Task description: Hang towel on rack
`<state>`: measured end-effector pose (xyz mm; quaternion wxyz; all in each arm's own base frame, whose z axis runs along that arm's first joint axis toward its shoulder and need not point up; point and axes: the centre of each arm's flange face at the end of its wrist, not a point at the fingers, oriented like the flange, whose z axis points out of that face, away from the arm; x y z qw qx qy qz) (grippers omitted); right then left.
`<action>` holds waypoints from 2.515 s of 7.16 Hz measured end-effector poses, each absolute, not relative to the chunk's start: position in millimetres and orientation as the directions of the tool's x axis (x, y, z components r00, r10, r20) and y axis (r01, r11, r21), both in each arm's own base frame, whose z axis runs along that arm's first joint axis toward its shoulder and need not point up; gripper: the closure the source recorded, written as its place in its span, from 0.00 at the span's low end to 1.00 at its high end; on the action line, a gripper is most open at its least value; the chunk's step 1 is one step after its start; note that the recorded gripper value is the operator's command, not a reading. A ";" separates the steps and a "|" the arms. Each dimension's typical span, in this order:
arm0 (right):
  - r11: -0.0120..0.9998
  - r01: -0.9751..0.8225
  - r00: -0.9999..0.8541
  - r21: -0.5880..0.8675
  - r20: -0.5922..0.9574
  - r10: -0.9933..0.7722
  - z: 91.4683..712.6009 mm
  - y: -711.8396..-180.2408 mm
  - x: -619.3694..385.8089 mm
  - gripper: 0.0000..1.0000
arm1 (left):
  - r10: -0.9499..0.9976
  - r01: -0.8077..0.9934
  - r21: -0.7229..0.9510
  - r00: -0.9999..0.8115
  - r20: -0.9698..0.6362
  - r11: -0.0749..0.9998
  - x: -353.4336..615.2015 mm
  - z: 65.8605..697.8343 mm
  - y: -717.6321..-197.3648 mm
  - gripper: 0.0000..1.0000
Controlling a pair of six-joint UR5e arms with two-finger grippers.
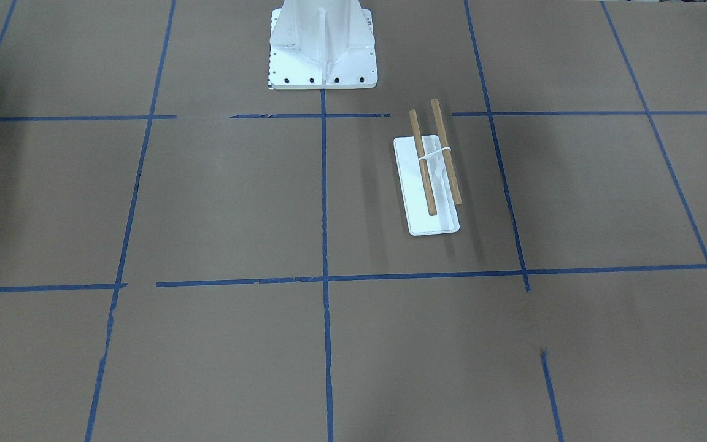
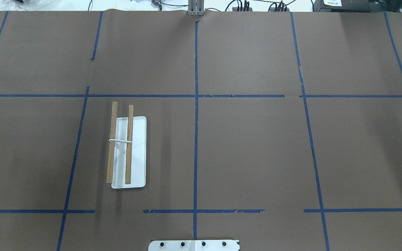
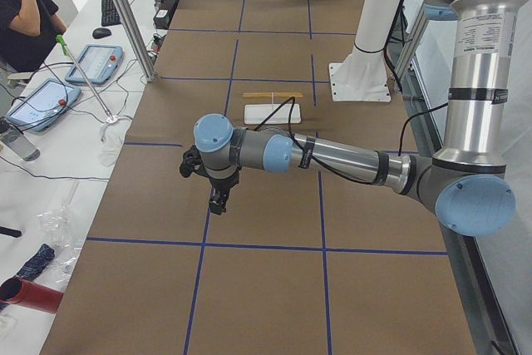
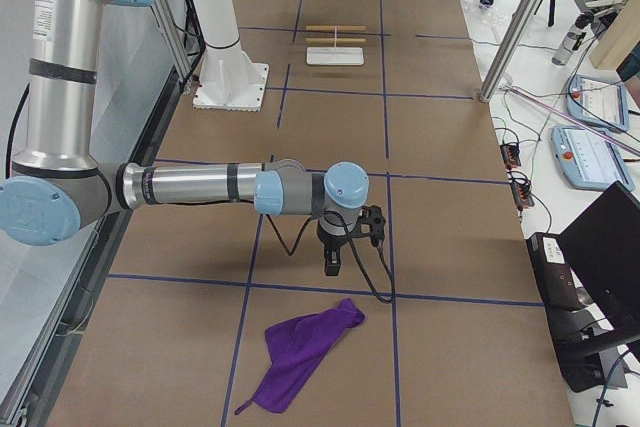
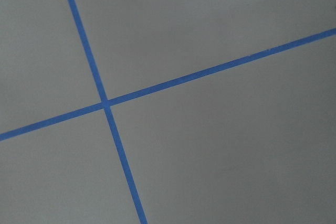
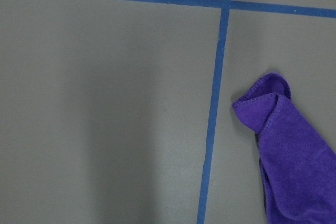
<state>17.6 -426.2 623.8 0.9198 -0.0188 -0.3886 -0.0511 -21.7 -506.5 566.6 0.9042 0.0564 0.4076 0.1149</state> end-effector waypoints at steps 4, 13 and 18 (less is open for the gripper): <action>0.995 0.102 0.691 0.008 0.718 -0.077 620.9 -426.0 19.0 0.00 | 0.233 -0.108 0.218 0.664 -0.711 0.970 -55.7 551.1 -499.3 0.00; 0.975 0.179 0.776 0.134 0.590 -0.223 691.5 -445.1 -19.9 0.09 | 0.240 -0.105 0.227 0.653 -0.719 0.968 -53.6 565.2 -507.5 0.00; 0.980 0.185 0.779 0.068 0.598 -0.188 769.4 -497.2 -35.2 0.25 | 0.244 -0.099 0.234 0.624 -0.742 0.967 -51.1 559.5 -507.7 0.00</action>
